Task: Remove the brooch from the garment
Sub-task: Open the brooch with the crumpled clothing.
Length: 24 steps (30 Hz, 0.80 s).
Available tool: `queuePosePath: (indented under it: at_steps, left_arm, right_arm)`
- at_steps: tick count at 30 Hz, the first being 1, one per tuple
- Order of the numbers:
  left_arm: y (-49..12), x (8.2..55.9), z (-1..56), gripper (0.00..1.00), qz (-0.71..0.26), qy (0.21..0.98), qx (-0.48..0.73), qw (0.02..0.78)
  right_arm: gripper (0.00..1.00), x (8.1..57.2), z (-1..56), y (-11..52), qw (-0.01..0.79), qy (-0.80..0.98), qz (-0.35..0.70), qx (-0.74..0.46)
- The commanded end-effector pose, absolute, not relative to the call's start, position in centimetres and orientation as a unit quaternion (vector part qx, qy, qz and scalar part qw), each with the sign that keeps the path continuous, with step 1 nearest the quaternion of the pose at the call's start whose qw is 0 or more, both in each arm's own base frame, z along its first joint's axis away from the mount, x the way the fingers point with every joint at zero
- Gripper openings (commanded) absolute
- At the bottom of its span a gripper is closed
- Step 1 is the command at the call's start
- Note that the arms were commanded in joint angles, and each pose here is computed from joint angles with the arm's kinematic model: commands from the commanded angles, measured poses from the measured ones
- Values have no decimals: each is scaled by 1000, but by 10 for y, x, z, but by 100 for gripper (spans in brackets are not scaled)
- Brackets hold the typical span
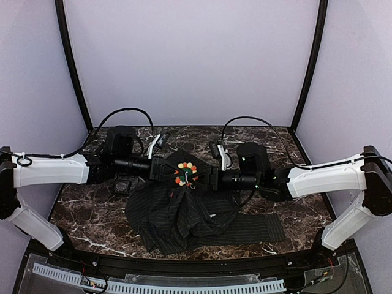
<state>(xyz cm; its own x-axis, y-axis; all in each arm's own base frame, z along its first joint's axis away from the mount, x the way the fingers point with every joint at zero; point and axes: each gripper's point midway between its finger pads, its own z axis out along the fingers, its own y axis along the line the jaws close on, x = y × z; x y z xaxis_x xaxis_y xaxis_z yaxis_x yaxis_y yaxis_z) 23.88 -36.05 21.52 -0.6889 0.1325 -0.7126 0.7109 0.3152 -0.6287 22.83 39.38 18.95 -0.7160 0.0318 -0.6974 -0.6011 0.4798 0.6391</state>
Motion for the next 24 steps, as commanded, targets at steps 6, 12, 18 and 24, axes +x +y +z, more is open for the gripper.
queuePosePath:
  at_steps: [6, 12, 18, 24]
  left_arm:
    - [-357, 241, 213, 1, -513, 764, 272, 283]
    - [-357, 241, 214, 1, -513, 763, 272, 284]
    - [-357, 240, 215, 1, -513, 763, 273, 284]
    - [-357, 240, 215, 1, -514, 762, 273, 283]
  right_arm:
    - [59, 228, 208, 393, 354, 771, 497, -180]
    - [58, 228, 208, 393, 353, 769, 502, -177]
    - [56, 228, 208, 393, 352, 769, 503, -178]
    - [56, 229, 202, 397, 344, 773, 501, -181]
